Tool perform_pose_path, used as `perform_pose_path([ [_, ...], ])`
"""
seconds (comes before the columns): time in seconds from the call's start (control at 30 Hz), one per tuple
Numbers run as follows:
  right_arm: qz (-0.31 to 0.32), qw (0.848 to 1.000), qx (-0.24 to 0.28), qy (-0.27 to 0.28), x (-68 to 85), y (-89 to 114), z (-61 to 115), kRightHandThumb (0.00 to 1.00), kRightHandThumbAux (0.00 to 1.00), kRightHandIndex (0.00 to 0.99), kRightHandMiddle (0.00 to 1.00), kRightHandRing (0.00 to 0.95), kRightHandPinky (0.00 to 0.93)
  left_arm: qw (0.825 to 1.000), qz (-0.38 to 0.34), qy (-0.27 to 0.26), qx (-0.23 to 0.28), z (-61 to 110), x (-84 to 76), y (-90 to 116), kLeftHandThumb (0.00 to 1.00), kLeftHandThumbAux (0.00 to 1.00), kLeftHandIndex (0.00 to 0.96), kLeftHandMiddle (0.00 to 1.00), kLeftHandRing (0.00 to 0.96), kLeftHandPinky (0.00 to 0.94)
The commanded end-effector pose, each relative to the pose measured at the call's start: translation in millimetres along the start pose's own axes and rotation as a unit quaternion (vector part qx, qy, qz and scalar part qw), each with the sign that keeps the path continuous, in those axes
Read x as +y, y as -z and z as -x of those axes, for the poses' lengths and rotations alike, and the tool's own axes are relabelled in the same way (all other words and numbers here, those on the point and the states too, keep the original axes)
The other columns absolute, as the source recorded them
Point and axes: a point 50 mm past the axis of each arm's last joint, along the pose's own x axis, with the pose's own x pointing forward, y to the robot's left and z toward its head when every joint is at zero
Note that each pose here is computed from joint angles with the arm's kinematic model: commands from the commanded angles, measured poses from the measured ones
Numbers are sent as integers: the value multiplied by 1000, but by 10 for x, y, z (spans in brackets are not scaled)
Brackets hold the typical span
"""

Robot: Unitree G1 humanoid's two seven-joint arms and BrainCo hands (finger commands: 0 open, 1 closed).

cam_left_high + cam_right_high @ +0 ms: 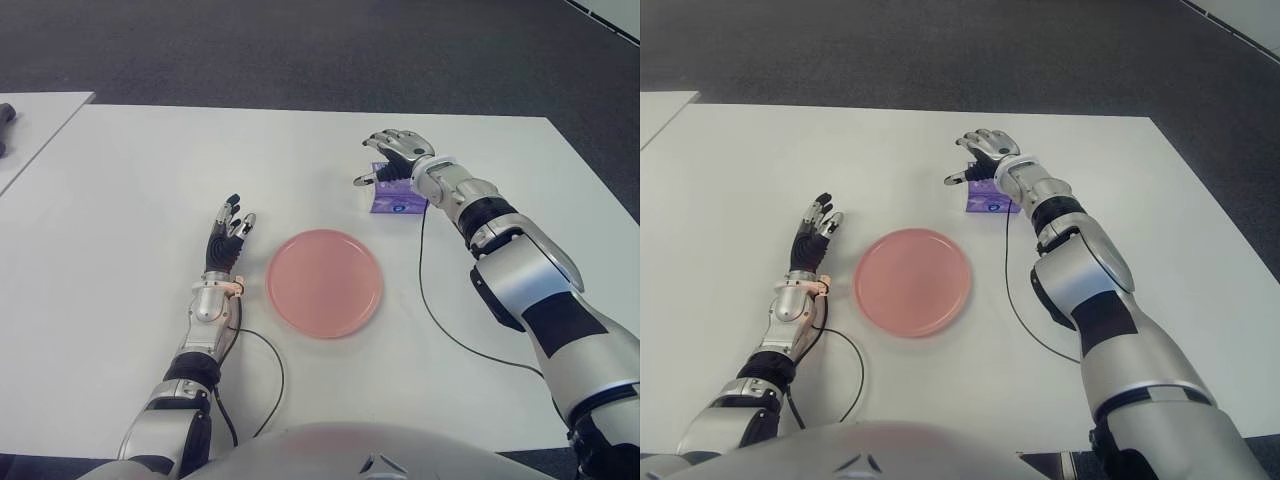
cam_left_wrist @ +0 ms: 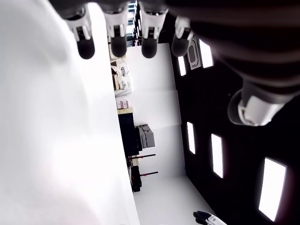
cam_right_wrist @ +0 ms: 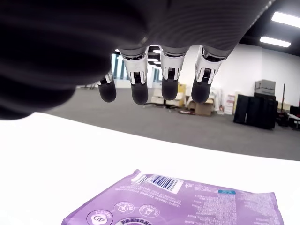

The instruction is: Put the tissue paper into the plate.

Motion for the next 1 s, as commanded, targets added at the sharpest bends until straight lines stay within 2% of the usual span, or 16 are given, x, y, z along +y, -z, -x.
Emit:
perform_pose_path([
  [0.03, -17, 1000, 13, -5, 47, 51, 26, 406, 220, 0, 0, 0, 0, 999, -1, 1, 45, 143, 13, 172, 0, 436, 0, 0, 0, 0],
  [0.37, -45, 999, 28, 5, 35, 131, 53, 414, 217, 0, 0, 0, 0, 999, -5, 0, 44, 153, 27, 181, 0, 439, 0, 0, 0, 0],
  [1.0, -40, 998, 52, -11, 187, 232, 129, 410, 223, 0, 0, 0, 0, 999, -5, -1, 54, 162, 26, 177, 0, 463, 0, 0, 0, 0],
])
